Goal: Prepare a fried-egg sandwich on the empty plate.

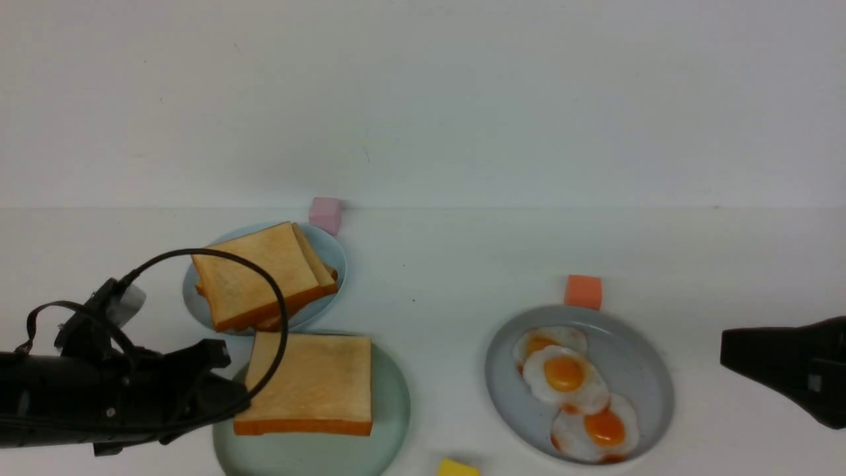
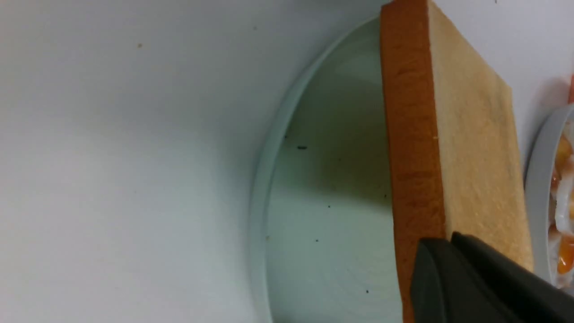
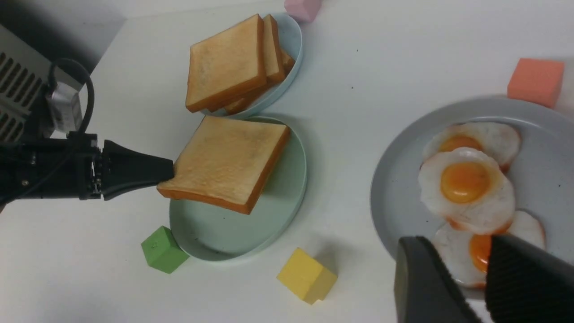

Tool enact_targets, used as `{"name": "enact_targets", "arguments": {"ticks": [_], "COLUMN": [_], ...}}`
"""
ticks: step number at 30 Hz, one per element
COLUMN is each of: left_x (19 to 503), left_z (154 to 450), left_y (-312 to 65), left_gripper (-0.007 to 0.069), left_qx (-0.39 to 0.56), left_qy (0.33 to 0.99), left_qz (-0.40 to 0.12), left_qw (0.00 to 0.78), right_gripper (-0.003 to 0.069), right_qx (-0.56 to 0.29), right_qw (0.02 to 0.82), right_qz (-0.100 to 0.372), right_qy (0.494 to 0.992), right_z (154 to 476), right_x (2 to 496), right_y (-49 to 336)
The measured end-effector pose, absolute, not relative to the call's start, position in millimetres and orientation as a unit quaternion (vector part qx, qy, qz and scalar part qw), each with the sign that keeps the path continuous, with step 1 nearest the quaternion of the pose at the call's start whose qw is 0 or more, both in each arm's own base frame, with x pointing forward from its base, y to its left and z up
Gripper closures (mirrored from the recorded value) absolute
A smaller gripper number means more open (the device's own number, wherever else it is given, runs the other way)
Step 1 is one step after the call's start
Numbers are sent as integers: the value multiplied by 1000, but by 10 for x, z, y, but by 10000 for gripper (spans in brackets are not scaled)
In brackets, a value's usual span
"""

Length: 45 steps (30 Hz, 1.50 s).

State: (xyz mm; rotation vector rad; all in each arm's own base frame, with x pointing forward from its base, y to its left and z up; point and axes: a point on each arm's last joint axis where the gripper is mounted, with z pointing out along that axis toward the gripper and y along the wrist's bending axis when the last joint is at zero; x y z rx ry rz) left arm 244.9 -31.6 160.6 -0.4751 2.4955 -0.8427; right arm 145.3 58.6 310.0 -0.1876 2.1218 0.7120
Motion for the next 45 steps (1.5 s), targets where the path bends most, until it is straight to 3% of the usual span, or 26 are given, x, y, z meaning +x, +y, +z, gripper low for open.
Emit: {"name": "enact_targets", "arguments": {"ticks": [6, 11, 12, 16, 21, 23, 27, 31, 34, 35, 39, 45], "left_x": [2423, 2411, 2413, 2442, 2525, 2576, 2621, 2430, 2264, 2100, 1736, 1577], "left_z": [1602, 1575, 1575, 1613, 1811, 2019, 2579, 2999, 3090, 3159, 3189, 3207], "left_y": [-381, -345, -340, -338, -359, -391, -452, -522, -589, -680, -936, -1094], "left_gripper": [554, 404, 338, 215, 163, 159, 183, 306, 391, 468, 575, 601], "left_qx": [-157, -181, -183, -180, -146, -114, -30, 46, 84, 125, 225, 249], "left_qy": [912, 916, 918, 917, 914, 909, 902, 913, 920, 918, 899, 875], "left_qz": [-312, -292, -289, -288, -299, -315, -335, -302, -265, -242, -215, -214], "left_qw": [217, 205, 203, 207, 232, 249, 272, 271, 276, 289, 309, 355], "right_gripper": [400, 343, 317, 274, 263, 263, 263, 263, 263, 263, 263, 263], "right_qx": [-91, -95, -96, -88, -84, -91, -116, -124, -120, -117, -130, -138], "right_qw": [416, 381, 365, 316, 273, 260, 225, 165, 138, 117, 112, 112], "right_qz": [276, 275, 275, 276, 270, 263, 229, 203, 206, 215, 217, 216], "right_qy": [862, 878, 884, 903, 919, 925, 940, 957, 961, 963, 961, 960], "right_z": [3159, 3268, 3276, 3151, 2982, 2944, 2811, 2447, 2286, 2195, 2132, 1984], "right_x": [1571, 1786, 1878, 2120, 2418, 2555, 2864, 3082, 3160, 3228, 3394, 3637], "right_y": [599, 630, 642, 672, 697, 705, 696, 680, 692, 712, 736, 761]}}
